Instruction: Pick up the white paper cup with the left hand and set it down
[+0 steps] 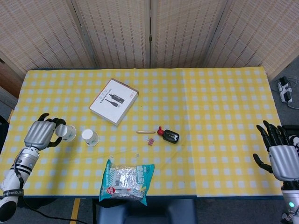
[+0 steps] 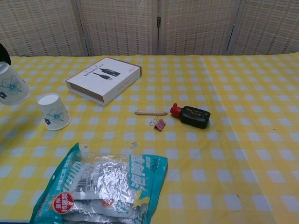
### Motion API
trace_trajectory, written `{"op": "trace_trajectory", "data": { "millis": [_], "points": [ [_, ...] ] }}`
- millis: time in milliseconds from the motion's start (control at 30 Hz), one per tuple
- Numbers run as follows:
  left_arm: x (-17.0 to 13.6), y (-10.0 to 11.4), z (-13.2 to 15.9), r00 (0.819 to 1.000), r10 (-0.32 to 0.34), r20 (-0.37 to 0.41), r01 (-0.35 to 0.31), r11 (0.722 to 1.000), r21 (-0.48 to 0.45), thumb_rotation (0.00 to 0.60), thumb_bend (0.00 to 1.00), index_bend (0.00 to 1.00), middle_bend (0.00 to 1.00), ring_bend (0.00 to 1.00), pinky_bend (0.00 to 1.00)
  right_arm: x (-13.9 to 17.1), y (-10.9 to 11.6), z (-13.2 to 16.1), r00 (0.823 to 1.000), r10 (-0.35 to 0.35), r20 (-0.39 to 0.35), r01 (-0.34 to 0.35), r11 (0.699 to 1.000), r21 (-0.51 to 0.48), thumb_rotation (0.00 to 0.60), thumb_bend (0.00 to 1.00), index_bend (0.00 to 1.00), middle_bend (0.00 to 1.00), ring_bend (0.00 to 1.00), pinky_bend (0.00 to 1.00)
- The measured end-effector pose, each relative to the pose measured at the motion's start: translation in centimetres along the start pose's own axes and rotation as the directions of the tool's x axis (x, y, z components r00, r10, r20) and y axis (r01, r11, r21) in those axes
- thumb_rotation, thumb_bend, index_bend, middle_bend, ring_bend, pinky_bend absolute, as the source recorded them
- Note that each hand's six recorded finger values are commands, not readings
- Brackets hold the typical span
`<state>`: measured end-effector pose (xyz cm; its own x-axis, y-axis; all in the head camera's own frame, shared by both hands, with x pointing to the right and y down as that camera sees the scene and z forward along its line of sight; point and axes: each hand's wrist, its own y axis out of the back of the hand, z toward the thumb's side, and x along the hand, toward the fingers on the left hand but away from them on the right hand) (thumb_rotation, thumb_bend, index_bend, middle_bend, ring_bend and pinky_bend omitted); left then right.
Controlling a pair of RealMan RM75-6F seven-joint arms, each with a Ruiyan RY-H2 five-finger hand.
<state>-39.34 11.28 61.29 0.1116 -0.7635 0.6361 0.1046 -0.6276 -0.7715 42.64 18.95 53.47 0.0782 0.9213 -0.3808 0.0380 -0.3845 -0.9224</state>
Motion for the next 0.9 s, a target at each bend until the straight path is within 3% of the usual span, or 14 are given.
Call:
{"op": "trace_trajectory", "data": {
  "millis": [267, 733, 833, 900],
  "points": [
    [1.3, -3.2, -0.3, 0.999, -0.048, -0.022, 0.048, 0.999, 0.012, 0.6, 0.47, 0.41, 0.49, 0.38, 0.14, 0.2, 0.1, 0.0, 1.0, 0.001, 0.005, -0.001, 1.0, 0.002, 0.6, 0.34, 0.0, 0.0, 0.04, 0.0],
    [3.3, -5.9, 0.8, 0.997, -0.075, -0.003, 0.075, 0.997, 0.008, 0.6, 0.47, 0.38, 0.44, 0.34, 0.12, 0.2, 0.0, 0.1, 1.0, 0.004, 0.009, -0.004, 1.0, 0.004, 0.6, 0.34, 0.0, 0.0, 0.04, 0.0],
    [3.3, -6.1, 0.9, 0.997, -0.08, -0.002, 0.08, 0.997, 0.003, 0.6, 0.47, 0.29, 0.36, 0.27, 0.11, 0.2, 0.0, 0.1, 1.0, 0.004, 0.011, -0.005, 1.0, 0.003, 0.6, 0.34, 0.0, 0.0, 0.04, 0.0],
    [3.3, -6.3, 0.9, 0.996, -0.088, -0.005, 0.088, 0.996, 0.006, 0.6, 0.47, 0.18, 0.25, 0.19, 0.08, 0.2, 0.0, 0.0, 1.0, 0.005, 0.012, -0.005, 1.0, 0.003, 0.6, 0.34, 0.0, 0.0, 0.04, 0.0]
  ]
}}
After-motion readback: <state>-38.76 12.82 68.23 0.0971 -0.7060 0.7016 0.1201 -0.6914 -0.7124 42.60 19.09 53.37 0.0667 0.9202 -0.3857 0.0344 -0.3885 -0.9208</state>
